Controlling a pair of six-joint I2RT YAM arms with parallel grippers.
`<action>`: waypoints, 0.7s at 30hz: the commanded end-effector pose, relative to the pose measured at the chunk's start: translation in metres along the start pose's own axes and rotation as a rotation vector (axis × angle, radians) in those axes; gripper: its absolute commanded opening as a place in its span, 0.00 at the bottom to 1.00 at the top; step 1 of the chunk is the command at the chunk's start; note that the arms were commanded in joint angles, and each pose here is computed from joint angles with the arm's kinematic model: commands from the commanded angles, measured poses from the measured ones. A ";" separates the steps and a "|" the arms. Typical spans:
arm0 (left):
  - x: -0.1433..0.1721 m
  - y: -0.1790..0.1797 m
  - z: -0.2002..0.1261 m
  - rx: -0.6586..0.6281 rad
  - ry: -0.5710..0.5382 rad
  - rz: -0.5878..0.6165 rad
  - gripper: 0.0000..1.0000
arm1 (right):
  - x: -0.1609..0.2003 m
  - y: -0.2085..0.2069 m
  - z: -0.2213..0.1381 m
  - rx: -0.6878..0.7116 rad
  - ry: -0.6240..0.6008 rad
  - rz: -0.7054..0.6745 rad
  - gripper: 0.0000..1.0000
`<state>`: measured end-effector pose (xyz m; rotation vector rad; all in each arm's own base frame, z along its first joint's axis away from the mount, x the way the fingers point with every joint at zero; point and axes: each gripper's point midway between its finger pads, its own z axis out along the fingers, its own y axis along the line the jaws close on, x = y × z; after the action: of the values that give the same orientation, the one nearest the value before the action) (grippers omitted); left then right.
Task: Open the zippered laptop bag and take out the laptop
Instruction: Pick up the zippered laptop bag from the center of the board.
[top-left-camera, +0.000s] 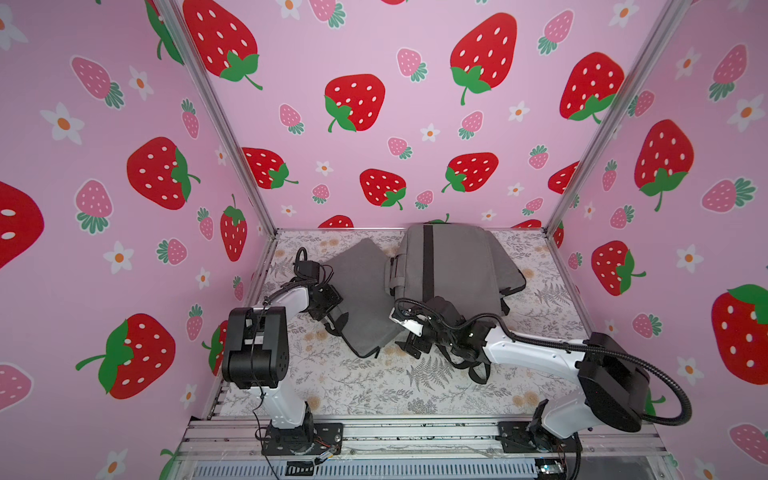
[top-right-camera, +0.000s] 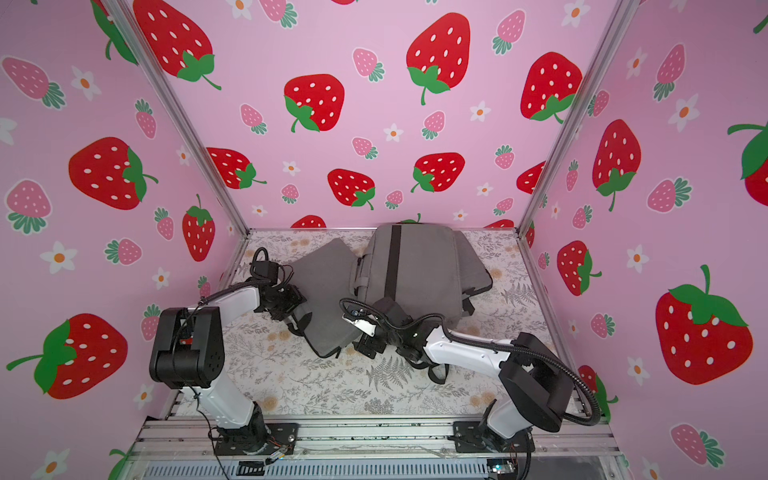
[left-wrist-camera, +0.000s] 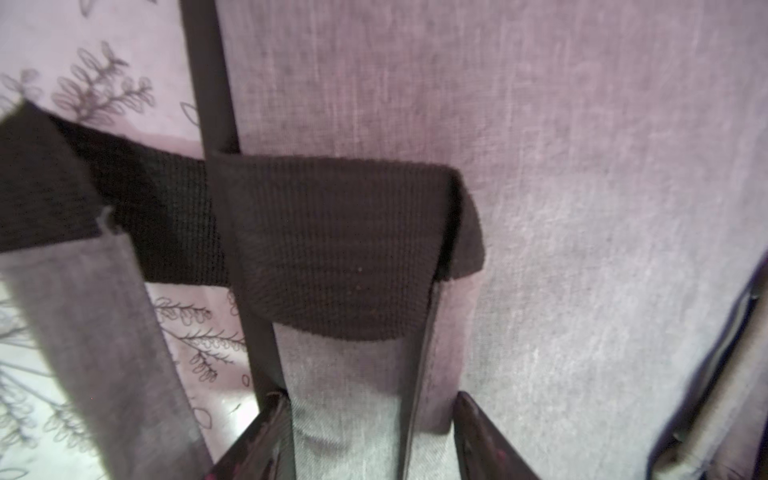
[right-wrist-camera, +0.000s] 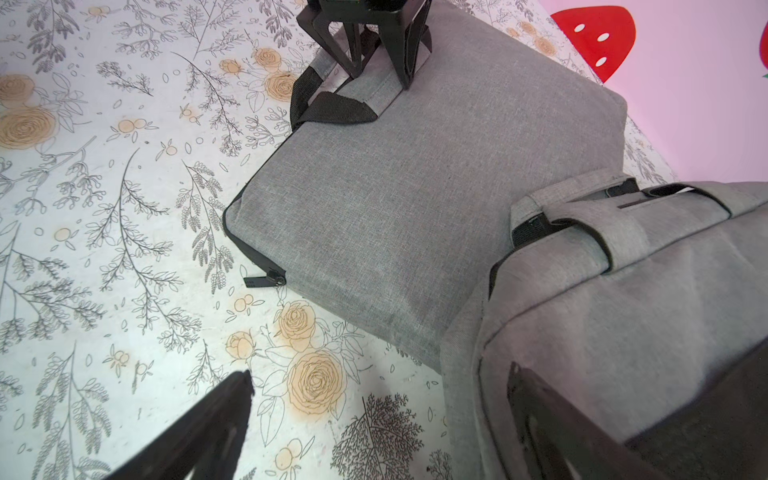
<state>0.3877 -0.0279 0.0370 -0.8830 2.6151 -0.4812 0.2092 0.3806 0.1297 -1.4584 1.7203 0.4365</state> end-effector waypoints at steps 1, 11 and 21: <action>0.009 0.016 0.006 -0.065 0.014 0.015 0.58 | -0.015 0.001 0.005 -0.001 -0.032 -0.040 1.00; 0.016 0.037 -0.013 -0.151 -0.019 0.041 0.65 | -0.002 0.010 0.017 -0.008 0.010 -0.080 1.00; 0.017 0.017 0.015 -0.028 0.031 -0.010 0.55 | 0.001 0.012 0.019 -0.011 0.018 -0.086 1.00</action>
<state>0.3725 -0.0210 0.0265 -0.8651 2.6210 -0.4108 0.2047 0.3904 0.1118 -1.5293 1.6960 0.3997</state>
